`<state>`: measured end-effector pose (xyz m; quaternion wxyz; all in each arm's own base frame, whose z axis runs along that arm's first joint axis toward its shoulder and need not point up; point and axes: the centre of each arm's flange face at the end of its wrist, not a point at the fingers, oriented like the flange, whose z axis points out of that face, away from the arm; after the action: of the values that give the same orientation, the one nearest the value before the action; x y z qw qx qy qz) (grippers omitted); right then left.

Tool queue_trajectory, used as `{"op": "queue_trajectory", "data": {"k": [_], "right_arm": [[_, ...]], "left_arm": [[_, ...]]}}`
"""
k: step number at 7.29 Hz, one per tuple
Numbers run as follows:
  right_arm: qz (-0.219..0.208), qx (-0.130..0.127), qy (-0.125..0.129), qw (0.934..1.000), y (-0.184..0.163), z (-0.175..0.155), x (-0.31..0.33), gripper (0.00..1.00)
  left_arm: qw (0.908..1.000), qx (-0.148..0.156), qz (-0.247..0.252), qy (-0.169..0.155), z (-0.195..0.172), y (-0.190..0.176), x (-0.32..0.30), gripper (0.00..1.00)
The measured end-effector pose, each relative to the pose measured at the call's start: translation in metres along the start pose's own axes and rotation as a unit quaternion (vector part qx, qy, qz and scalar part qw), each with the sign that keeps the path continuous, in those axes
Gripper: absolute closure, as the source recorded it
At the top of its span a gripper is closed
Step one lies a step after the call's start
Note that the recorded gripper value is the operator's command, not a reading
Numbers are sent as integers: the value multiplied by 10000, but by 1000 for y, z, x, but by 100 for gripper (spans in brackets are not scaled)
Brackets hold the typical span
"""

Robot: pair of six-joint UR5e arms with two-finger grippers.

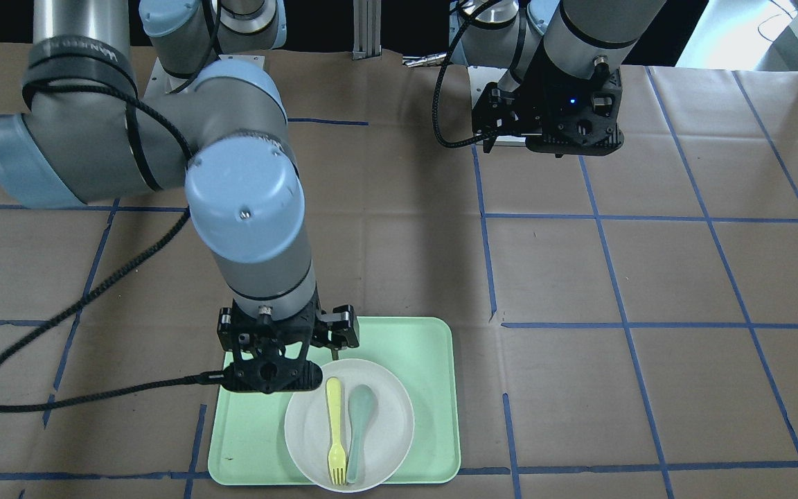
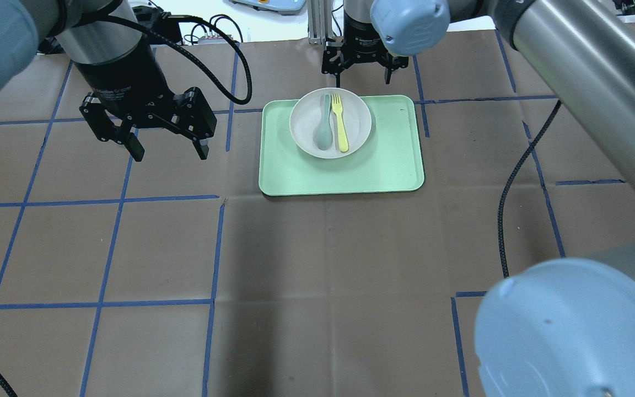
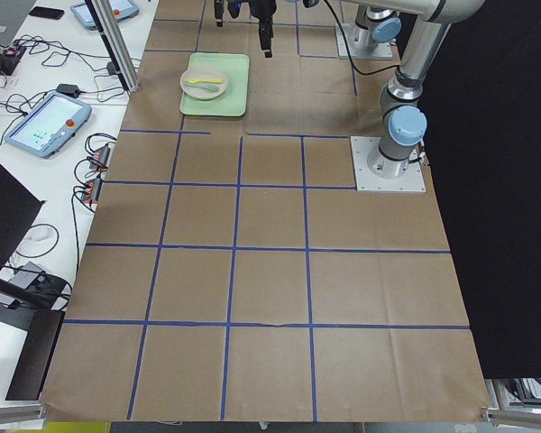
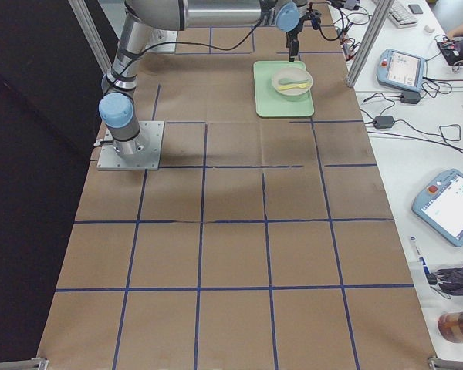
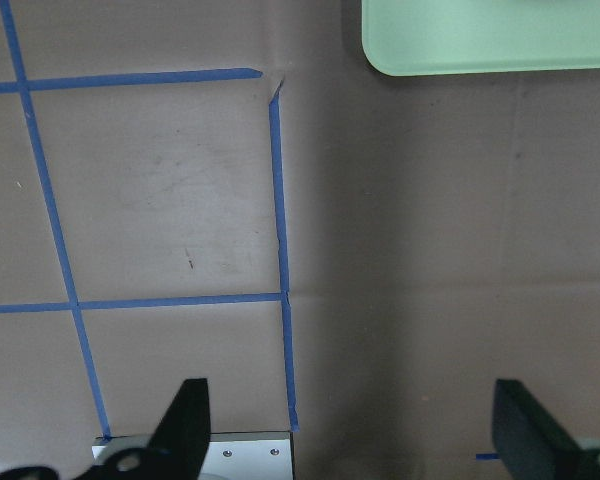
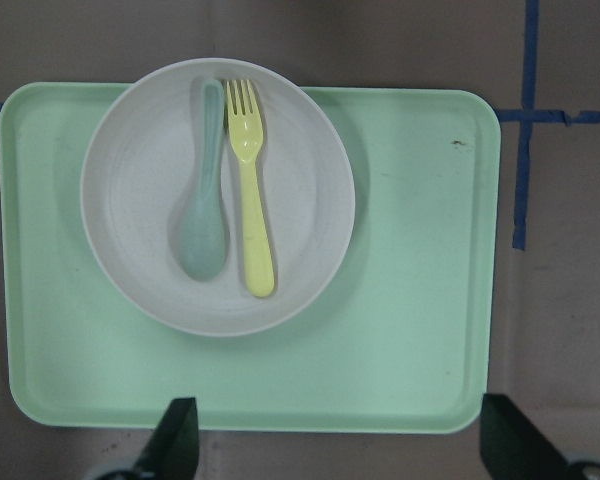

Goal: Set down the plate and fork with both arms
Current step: 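Move the right gripper over the plate to the yellow fork while the left gripper withdraws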

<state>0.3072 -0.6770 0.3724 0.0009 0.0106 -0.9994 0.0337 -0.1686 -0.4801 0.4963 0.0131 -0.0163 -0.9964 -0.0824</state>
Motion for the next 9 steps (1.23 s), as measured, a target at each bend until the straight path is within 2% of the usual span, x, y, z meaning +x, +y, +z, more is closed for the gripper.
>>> {"op": "queue_trajectory", "data": {"k": [3,5,9], "right_arm": [[18,86,4,10000,-35,62,-13,30],[24,115,15,9999,-47,101,-15,38],[8,-185,89,9998,-47,160,-16,41]], "left_arm": [[9999,126,15,7,10,-2,0,0],[9999,123,8,8,11,-3,-1,0],[10000,74,-2,2,16,-7,-2,0]]}}
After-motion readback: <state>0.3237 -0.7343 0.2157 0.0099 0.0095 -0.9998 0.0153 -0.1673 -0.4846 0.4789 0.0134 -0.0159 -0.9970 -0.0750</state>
